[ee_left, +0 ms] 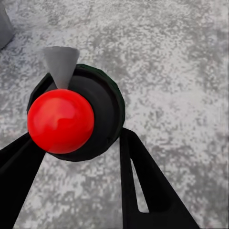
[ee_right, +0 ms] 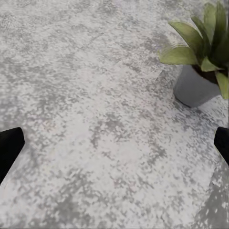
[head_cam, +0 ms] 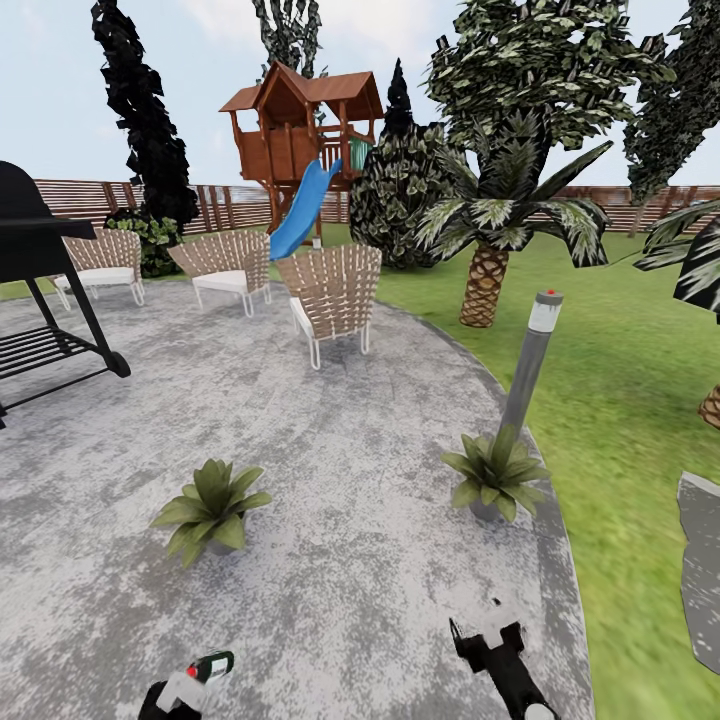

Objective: Pick up the pesticide atomizer in the garden and spray insectifuge to fully cover both potted plants in the garden.

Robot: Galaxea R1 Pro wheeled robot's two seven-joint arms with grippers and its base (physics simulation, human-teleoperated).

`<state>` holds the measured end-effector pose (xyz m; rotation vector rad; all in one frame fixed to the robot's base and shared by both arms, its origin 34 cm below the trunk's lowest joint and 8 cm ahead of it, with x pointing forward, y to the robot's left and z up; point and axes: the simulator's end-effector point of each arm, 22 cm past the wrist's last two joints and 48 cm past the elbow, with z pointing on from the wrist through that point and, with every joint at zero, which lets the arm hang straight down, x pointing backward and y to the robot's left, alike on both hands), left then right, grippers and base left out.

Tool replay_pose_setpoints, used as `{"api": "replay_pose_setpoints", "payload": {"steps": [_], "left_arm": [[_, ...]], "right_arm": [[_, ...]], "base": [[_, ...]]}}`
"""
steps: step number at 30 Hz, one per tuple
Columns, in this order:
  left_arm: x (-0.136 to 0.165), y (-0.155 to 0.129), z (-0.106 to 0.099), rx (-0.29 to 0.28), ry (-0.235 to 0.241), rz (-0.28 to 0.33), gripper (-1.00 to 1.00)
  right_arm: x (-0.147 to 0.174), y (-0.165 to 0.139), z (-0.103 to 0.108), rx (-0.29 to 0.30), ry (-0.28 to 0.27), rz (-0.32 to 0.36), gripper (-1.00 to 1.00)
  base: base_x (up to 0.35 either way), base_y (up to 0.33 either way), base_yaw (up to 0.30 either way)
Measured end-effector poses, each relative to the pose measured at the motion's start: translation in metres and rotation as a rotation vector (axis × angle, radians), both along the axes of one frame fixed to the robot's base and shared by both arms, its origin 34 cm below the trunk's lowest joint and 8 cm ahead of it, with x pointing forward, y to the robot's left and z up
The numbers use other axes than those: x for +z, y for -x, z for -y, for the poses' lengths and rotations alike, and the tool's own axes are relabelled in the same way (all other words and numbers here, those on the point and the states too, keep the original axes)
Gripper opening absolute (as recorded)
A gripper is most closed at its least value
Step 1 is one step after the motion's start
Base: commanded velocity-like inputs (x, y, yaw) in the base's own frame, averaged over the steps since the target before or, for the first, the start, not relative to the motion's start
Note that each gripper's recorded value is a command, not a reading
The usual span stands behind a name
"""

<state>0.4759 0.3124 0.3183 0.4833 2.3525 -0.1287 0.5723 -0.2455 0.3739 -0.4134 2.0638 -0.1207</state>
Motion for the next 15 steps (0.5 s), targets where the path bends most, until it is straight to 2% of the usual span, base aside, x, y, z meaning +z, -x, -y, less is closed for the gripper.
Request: {"api": "replay_pose_setpoints", "payload": {"steps": [3, 6, 8, 9, 11, 12, 15], "left_arm": [[0.013, -0.013, 0.017, -0.163, 0.026, -0.004, -1.0], [0.027, -0.025, 0.039, -0.344, 0.056, -0.027, -1.0], [0.032, -0.027, 0.049, -0.439, 0.064, -0.072, -1.0], [0.033, -0.027, 0.051, -0.461, 0.065, -0.088, -1.0], [0.038, -0.026, 0.062, -0.57, 0.065, -0.174, -1.0], [0.041, -0.027, 0.065, -0.617, 0.057, -0.199, -1.0], [0.047, -0.02, 0.086, -0.756, 0.054, -0.261, -1.0]], "right_arm": [[0.009, -0.008, -0.026, 0.119, 0.006, 0.015, 1.0], [0.008, -0.006, -0.055, 0.273, 0.024, -0.017, 1.0], [0.004, 0.001, -0.074, 0.382, 0.026, -0.061, 1.0], [0.003, 0.003, -0.079, 0.411, 0.025, -0.072, 1.0], [0.007, 0.014, -0.108, 0.571, 0.004, -0.122, 1.0], [0.01, 0.017, -0.118, 0.627, -0.008, -0.141, 1.0], [0.021, 0.023, -0.14, 0.733, -0.037, -0.214, 1.0]], "base": [[0.0, 0.0, 0.0], [0.0, 0.0, 0.0], [0.0, 0.0, 0.0], [0.0, 0.0, 0.0], [0.0, 0.0, 0.0], [0.0, 0.0, 0.0], [0.0, 0.0, 0.0]]}}
